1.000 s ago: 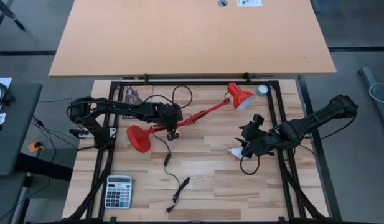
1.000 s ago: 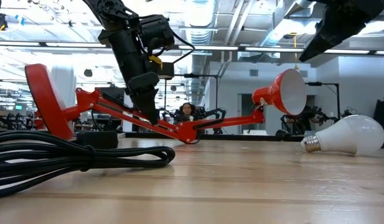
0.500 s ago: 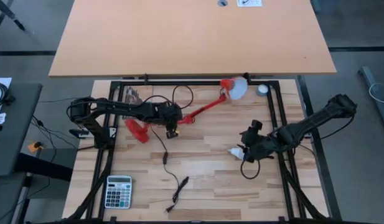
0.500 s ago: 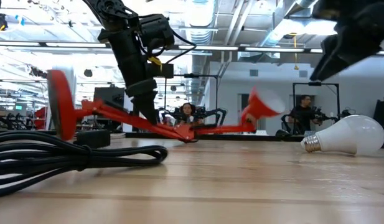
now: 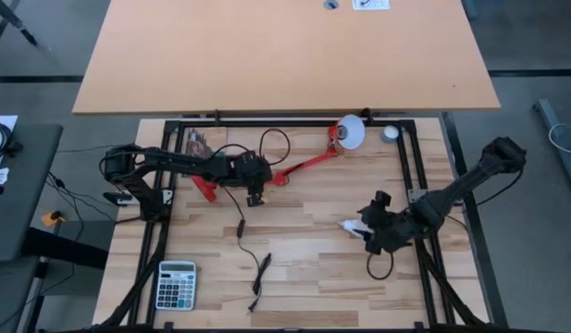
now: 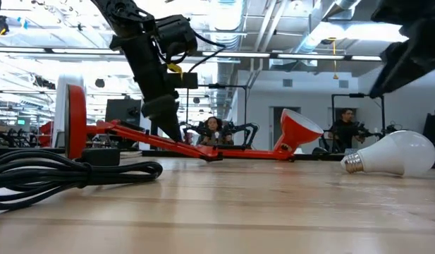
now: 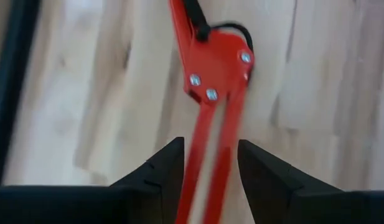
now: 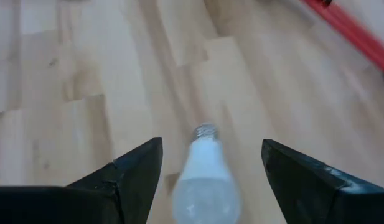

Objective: Screw lightbulb
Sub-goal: Insert the lightbulb in the lamp

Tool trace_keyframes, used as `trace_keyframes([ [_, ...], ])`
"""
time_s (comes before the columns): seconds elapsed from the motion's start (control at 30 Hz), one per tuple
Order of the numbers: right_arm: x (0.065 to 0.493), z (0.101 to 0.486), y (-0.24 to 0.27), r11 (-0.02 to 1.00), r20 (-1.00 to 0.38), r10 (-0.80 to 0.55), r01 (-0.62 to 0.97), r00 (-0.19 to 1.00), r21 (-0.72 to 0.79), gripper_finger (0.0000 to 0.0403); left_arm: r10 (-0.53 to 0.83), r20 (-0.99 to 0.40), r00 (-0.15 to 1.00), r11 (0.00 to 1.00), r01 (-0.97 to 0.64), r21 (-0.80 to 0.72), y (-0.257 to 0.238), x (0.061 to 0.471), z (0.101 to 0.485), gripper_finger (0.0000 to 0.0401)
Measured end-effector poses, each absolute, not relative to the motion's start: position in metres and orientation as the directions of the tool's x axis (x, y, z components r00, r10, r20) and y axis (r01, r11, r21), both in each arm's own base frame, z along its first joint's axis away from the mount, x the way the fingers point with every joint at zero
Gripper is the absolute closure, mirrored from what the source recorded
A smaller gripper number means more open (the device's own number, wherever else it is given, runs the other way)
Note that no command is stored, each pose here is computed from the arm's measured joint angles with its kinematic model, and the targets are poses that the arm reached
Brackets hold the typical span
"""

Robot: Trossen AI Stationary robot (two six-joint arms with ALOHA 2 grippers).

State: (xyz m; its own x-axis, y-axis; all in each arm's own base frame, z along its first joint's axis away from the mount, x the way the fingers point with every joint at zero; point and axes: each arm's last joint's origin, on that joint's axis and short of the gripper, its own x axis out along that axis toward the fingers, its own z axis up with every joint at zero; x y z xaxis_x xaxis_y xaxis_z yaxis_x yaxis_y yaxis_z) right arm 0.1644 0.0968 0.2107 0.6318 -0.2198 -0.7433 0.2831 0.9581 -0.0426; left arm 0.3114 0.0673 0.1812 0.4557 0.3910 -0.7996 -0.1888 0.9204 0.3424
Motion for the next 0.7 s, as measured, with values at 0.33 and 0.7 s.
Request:
trace_keyframes([
  [0.33,0.161,0.198,0.11,0.963,-0.781,-0.23,0.25,0.581,-0.099,0.0116,0.431,-0.559,0.709,0.889,-0.228,0.397,0.067,0.334,0.194,0.026],
  [0.7,0.163,0.201,0.103,0.958,-0.775,-0.243,0.272,0.583,-0.096,0.0116,0.534,-0.519,0.668,0.827,-0.285,0.484,0.077,0.377,0.143,0.026],
])
